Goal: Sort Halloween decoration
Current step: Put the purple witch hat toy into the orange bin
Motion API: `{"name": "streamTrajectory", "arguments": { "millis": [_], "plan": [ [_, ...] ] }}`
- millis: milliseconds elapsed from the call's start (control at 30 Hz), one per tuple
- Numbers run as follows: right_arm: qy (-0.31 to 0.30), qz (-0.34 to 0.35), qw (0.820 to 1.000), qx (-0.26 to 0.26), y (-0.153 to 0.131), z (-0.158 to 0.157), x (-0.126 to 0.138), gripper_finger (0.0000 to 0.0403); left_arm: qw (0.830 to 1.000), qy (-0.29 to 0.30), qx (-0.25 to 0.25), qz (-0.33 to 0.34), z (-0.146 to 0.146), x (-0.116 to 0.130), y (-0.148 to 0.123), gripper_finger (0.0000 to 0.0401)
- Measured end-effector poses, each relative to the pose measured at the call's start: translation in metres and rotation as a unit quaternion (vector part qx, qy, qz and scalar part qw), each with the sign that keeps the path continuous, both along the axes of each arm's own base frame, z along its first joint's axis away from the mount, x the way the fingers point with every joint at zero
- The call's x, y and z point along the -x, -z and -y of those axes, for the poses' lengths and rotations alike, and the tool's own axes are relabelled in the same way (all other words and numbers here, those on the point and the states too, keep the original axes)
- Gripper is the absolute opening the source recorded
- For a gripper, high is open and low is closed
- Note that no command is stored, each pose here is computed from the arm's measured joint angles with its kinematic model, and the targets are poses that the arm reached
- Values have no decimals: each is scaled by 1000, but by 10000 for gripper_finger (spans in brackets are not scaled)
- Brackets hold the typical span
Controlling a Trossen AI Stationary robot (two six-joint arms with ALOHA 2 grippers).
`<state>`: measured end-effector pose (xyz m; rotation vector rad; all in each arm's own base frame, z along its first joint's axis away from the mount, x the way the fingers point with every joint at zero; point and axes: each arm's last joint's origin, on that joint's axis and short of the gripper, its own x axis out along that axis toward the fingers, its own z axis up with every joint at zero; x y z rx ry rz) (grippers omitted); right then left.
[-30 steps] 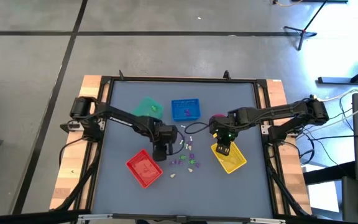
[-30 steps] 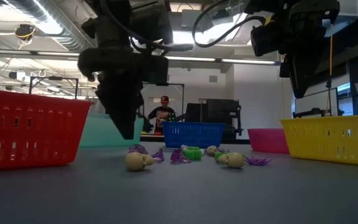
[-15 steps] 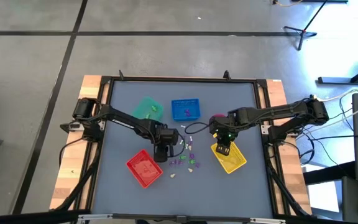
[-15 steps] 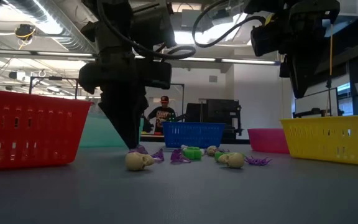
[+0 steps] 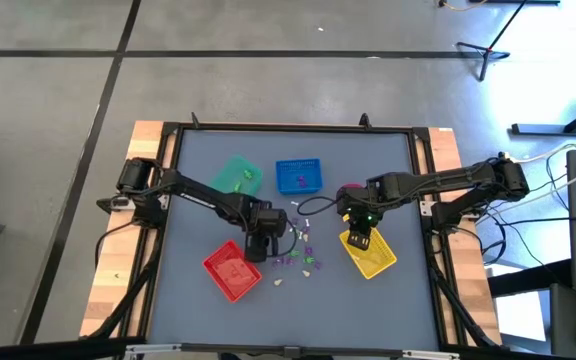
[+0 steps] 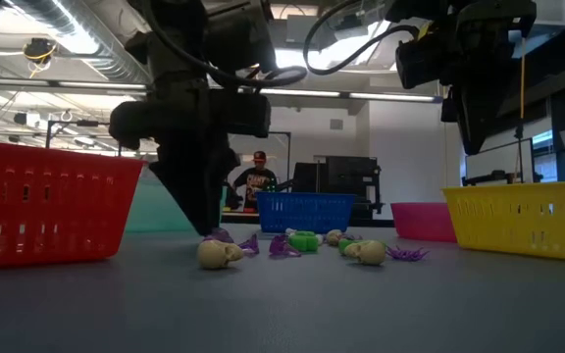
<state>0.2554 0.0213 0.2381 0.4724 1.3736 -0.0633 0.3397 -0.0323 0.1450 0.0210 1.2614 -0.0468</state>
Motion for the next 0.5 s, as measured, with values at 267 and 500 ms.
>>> {"name": "streamTrajectory", "arguments": {
  "millis": [267,500],
  "plan": [
    [0,0,1000,0,0,0,0,124,1000,-1,-4,-10,0,-2,8,121],
    [0,0,1000,0,0,0,0,124,1000,0,-3,-10,0,-3,10,121]
  ]
}}
